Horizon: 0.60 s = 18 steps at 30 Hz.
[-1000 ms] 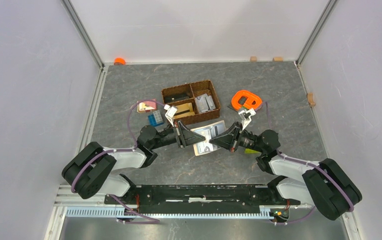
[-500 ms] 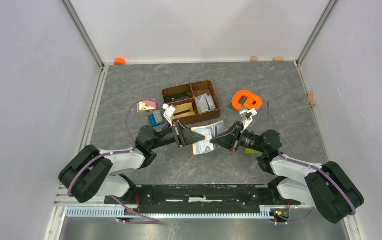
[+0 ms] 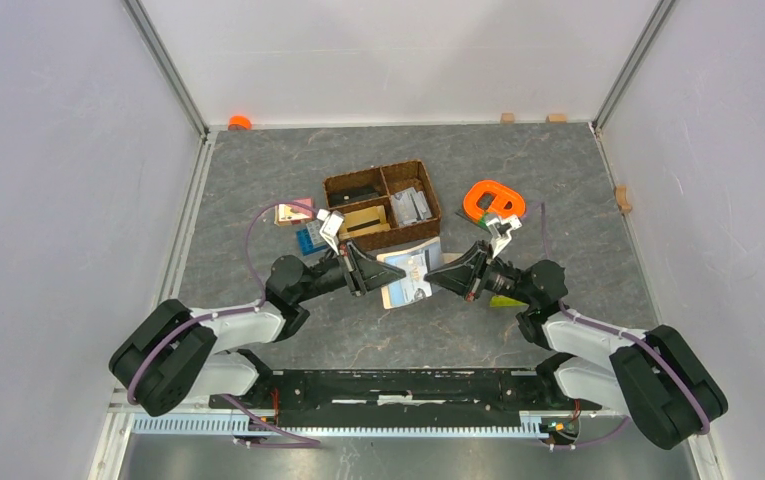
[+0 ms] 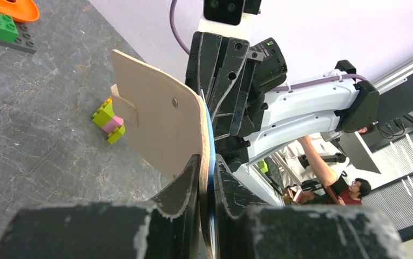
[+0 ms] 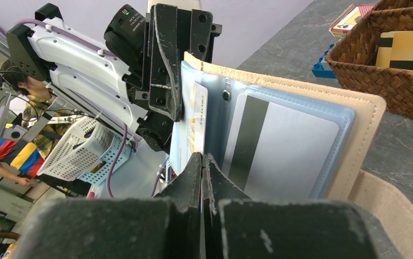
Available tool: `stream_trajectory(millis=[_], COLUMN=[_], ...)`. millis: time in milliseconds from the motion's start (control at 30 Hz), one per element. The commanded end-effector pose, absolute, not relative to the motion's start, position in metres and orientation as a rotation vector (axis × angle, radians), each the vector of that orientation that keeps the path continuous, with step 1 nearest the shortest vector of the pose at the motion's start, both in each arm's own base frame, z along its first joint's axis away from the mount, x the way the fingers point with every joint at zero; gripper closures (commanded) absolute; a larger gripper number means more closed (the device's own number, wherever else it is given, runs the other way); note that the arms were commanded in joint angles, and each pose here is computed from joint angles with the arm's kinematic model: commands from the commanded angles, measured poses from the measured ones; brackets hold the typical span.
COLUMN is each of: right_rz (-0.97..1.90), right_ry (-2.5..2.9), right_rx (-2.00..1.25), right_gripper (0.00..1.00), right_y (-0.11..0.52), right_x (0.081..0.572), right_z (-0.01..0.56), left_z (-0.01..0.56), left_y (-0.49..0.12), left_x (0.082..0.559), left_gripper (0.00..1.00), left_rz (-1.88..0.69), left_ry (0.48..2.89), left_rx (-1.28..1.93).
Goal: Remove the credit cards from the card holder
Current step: Remove the credit card from the card holder.
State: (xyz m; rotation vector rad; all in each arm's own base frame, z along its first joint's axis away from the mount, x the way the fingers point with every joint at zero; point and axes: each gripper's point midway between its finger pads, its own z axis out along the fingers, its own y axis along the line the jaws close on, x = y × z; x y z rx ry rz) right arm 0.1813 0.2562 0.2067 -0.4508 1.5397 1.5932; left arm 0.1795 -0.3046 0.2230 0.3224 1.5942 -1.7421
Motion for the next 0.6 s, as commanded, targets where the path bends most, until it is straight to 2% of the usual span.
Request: stream_trajectory(millis=[0, 67, 167, 300, 433, 500, 567], right_rz=[1.576, 1.583, 1.614, 1.638, 1.652, 1.655, 1.653], right_ry=[1.494, 1.49, 1.473, 1.478, 1.473, 1.464, 1.454], right_rx=[-0.443, -0.455, -0.463, -0.476, -0.52, -0.53, -0.531], right_gripper=[1.0, 0.99, 0.81, 0.68, 0.68, 0.74, 0.84], right_y=[0.253, 0.253, 0.255, 0.259, 0.266, 0.266, 0.266], right_x=[0.184, 0.183, 0.179, 0.176, 0.17, 0.169, 0.168], right_z=[0.214, 0.215, 0.218, 0.217, 0.218, 0.22, 0.222], left_z=[0.245, 0.244, 0.243, 0.247, 0.25, 0.249, 0.249], left_y=[-0.3, -0.3, -0.301, -0.302, -0.303, -0.303, -0.303], left_x=[0.179, 0.18, 0.18, 0.176, 0.174, 0.174, 0.174], left_gripper=[0.93, 0.97, 0.98, 0.98, 0.98, 0.98, 0.98], left_rz=[-1.718, -1.718, -1.725, -1.753, -1.78, -1.776, -1.774], left_ry=[1.47, 1.474, 1.479, 1.46, 1.454, 1.455, 1.456], left_rx=[0.367, 0.364, 0.361, 0.373, 0.382, 0.383, 0.381])
